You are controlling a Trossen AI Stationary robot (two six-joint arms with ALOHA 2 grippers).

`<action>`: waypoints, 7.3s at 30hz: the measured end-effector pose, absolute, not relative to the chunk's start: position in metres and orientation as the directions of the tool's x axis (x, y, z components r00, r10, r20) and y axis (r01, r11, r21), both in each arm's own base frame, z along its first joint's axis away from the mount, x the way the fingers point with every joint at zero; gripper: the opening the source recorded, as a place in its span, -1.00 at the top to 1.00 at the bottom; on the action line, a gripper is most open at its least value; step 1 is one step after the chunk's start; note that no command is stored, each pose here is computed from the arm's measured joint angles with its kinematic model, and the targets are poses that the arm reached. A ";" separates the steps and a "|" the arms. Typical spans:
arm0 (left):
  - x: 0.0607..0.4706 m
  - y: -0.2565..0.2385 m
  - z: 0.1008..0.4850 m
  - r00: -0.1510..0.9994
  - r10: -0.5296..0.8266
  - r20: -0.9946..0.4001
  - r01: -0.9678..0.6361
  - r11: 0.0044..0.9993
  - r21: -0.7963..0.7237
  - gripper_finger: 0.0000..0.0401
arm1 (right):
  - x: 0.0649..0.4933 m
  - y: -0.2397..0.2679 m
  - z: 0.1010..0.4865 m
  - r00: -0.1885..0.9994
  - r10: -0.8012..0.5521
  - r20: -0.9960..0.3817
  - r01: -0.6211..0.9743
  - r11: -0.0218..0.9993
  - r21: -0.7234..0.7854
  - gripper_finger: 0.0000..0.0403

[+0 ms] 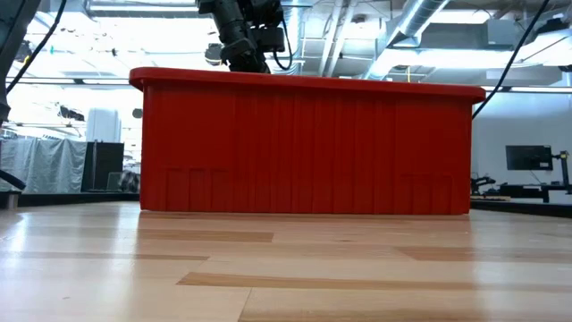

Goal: Pick and place slides into bin
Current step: Put the black slide into the container, then return to Home Position

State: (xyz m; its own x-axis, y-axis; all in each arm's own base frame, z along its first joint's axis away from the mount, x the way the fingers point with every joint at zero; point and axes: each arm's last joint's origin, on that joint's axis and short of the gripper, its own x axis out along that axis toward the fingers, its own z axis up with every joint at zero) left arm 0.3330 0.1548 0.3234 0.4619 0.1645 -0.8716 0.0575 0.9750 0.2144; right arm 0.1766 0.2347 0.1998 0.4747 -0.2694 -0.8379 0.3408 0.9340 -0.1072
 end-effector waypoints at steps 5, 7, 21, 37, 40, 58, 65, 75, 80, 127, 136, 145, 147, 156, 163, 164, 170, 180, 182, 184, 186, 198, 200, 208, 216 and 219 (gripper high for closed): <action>0.335 0.156 0.318 0.473 0.167 -0.865 0.060 0.973 0.221 1.00 | 0.177 0.235 0.200 0.475 -0.269 -0.838 0.341 0.934 -0.107 0.38; 0.335 0.155 0.307 0.466 0.147 -0.872 0.070 0.977 0.201 1.00 | 0.177 0.235 0.200 0.475 -0.269 -0.838 0.341 0.934 -0.107 0.38; 0.330 0.155 0.264 0.411 0.118 -0.904 0.054 0.987 0.153 0.93 | 0.176 0.234 0.200 0.469 -0.277 -0.839 0.340 0.933 -0.118 0.38; 0.333 0.154 0.264 0.425 0.117 -0.898 0.021 0.990 0.139 0.46 | 0.176 0.234 0.200 0.469 -0.277 -0.839 0.340 0.933 -0.118 0.38; 0.333 0.153 0.264 0.424 0.117 -0.898 0.023 0.990 0.139 0.37 | 0.176 0.234 0.200 0.469 -0.277 -0.839 0.340 0.933 -0.118 0.38; 0.316 0.147 0.307 0.262 0.101 -0.960 -0.047 0.995 0.092 0.30 | 0.175 0.232 0.200 0.459 -0.296 -0.838 0.331 0.932 -0.148 0.38; 0.306 0.134 0.380 0.384 0.058 -0.922 -0.036 0.998 0.047 0.30 | 0.176 0.231 0.201 0.497 -0.327 -0.804 0.324 0.929 -0.177 0.38; 0.245 0.081 0.510 0.849 0.090 -0.521 -0.057 0.995 0.079 0.30 | 0.186 0.222 0.200 0.459 -0.342 -0.820 0.319 0.925 -0.208 0.38; 0.202 0.044 0.540 0.936 0.060 -0.348 -0.032 0.996 0.086 0.30 | 0.191 0.225 0.200 0.465 -0.281 -0.840 0.323 0.937 -0.134 0.38; 0.095 -0.033 0.210 0.975 -0.194 0.113 0.209 0.968 -0.141 0.31 | 0.048 0.137 0.283 0.778 0.624 -0.073 -0.628 0.775 -0.069 0.38; 0.098 -0.038 0.182 0.970 -0.229 0.079 0.239 0.959 -0.151 0.31 | 0.040 0.116 0.212 0.744 0.666 0.051 -0.667 0.745 0.013 0.38; 0.097 -0.042 0.173 0.965 -0.258 0.044 0.261 0.956 -0.132 0.31 | 0.038 0.110 0.179 0.722 0.688 0.070 -0.691 0.723 0.018 0.38; 0.097 -0.042 0.172 0.966 -0.255 0.037 0.258 0.959 -0.120 0.31 | 0.038 0.110 0.174 0.722 0.689 0.056 -0.691 0.723 0.006 0.38; 0.098 -0.041 0.170 0.978 -0.208 0.018 0.209 0.974 -0.089 0.31 | 0.038 0.110 0.164 0.729 0.683 -0.037 -0.684 0.727 -0.060 0.38; 0.098 -0.040 0.162 0.981 -0.186 -0.064 0.183 0.982 -0.041 0.31 | 0.038 0.107 0.146 0.727 0.658 -0.195 -0.659 0.749 0.069 0.38; 0.098 -0.040 0.162 0.981 -0.186 -0.063 0.184 0.982 -0.031 0.31 | 0.039 0.107 0.145 0.730 0.652 -0.204 -0.650 0.755 0.086 0.38; 0.098 -0.040 0.162 0.980 -0.190 -0.064 0.192 0.981 0.021 0.31 | 0.042 0.105 0.143 0.747 0.627 -0.221 -0.623 0.776 0.094 0.38; 0.098 -0.040 0.161 0.980 -0.189 -0.066 0.196 0.975 0.107 0.31 | 0.044 0.104 0.143 0.759 0.612 -0.222 -0.608 0.788 0.093 0.38; 0.098 -0.040 0.161 0.980 -0.189 -0.066 0.196 0.975 0.106 0.31 | 0.044 0.104 0.143 0.759 0.612 -0.222 -0.608 0.788 0.093 0.38; 0.098 -0.040 0.161 0.980 -0.189 -0.066 0.196 0.975 0.108 0.31 | 0.044 0.104 0.143 0.759 0.612 -0.223 -0.608 0.788 0.093 0.38; 0.098 -0.040 0.161 0.980 -0.189 -0.066 0.196 0.974 0.110 0.31 | 0.044 0.104 0.143 0.759 0.612 -0.223 -0.608 0.789 0.093 0.38; 0.098 -0.040 0.161 0.980 -0.190 -0.067 0.196 0.975 0.109 0.31 | 0.044 0.104 0.142 0.759 0.612 -0.223 -0.608 0.788 0.093 0.38; 0.098 -0.040 0.161 0.980 -0.190 -0.067 0.196 0.974 0.110 0.31 | 0.044 0.104 0.142 0.759 0.612 -0.223 -0.608 0.788 0.093 0.38; 0.098 -0.040 0.161 0.980 -0.190 -0.067 0.197 0.973 0.121 0.31 | 0.044 0.104 0.142 0.759 0.612 -0.223 -0.608 0.788 0.093 0.38; 0.098 -0.040 0.161 0.980 -0.190 -0.067 0.197 0.971 0.133 0.31 | 0.044 0.104 0.142 0.759 0.612 -0.223 -0.609 0.788 0.093 0.38; 0.098 -0.040 0.161 0.980 -0.190 -0.067 0.197 0.972 0.130 0.31 | 0.044 0.104 0.142 0.759 0.612 -0.223 -0.609 0.788 0.093 0.38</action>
